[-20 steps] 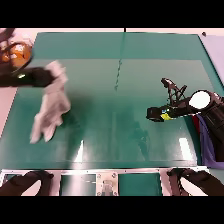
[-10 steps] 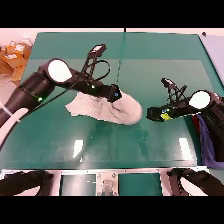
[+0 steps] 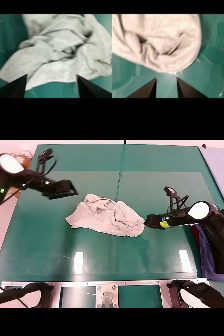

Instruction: Fold the shirts.

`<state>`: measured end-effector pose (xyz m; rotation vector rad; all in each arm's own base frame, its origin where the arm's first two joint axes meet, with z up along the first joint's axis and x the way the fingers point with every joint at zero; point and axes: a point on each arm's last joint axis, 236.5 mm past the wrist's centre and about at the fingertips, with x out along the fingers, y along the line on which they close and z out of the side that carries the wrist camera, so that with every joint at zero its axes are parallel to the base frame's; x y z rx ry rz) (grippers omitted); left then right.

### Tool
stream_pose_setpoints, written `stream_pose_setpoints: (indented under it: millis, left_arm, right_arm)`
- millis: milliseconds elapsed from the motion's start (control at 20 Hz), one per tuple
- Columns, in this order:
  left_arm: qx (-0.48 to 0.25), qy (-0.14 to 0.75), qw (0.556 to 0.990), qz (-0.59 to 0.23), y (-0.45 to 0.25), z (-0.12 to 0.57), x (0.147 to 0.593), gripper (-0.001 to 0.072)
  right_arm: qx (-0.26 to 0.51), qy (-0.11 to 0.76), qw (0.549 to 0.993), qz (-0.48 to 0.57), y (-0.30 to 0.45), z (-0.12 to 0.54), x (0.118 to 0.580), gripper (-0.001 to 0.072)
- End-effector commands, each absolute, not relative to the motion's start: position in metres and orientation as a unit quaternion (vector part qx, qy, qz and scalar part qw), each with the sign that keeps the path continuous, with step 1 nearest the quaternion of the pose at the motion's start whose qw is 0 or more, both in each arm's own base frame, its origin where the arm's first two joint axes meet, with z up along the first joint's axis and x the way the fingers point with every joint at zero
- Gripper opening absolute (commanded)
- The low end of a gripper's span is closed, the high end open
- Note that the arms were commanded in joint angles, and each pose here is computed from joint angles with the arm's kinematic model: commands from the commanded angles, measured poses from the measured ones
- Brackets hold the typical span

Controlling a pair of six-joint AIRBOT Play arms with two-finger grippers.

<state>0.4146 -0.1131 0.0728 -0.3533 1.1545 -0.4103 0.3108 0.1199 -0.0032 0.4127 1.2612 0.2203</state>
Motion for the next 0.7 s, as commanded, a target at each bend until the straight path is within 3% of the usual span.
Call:
stream_pose_setpoints:
  millis: [0,200,500,550,600,650]
  left_arm:
    - [-0.205,0.523,0.819,-0.115,-0.057,0.033,0.435,0.0699]
    - [-0.265,0.498,0.812,-0.150,-0.088,-0.006,0.476,0.0698]
    - [-0.303,0.483,0.803,-0.172,-0.123,-0.041,0.518,0.0698]
    - [-0.298,0.483,0.804,-0.177,-0.125,-0.041,0.518,0.0699]
    - [-0.296,0.484,0.804,-0.179,-0.127,-0.041,0.517,0.0698]
    - [-0.295,0.486,0.802,-0.181,-0.128,-0.042,0.515,0.0699]
  right_arm:
    - [0.246,0.582,0.774,0.039,0.081,-0.027,0.334,0.0536]
    - [0.243,0.623,0.743,0.033,0.070,-0.075,0.336,0.0545]
    - [0.324,0.609,0.718,0.088,0.130,-0.108,0.366,0.0542]
    - [0.334,0.608,0.714,0.094,0.137,-0.110,0.372,0.0488]
    - [0.332,0.608,0.713,0.108,0.144,-0.109,0.374,0.0219]
    - [0.314,0.610,0.716,0.133,0.149,-0.106,0.375,0.0018]
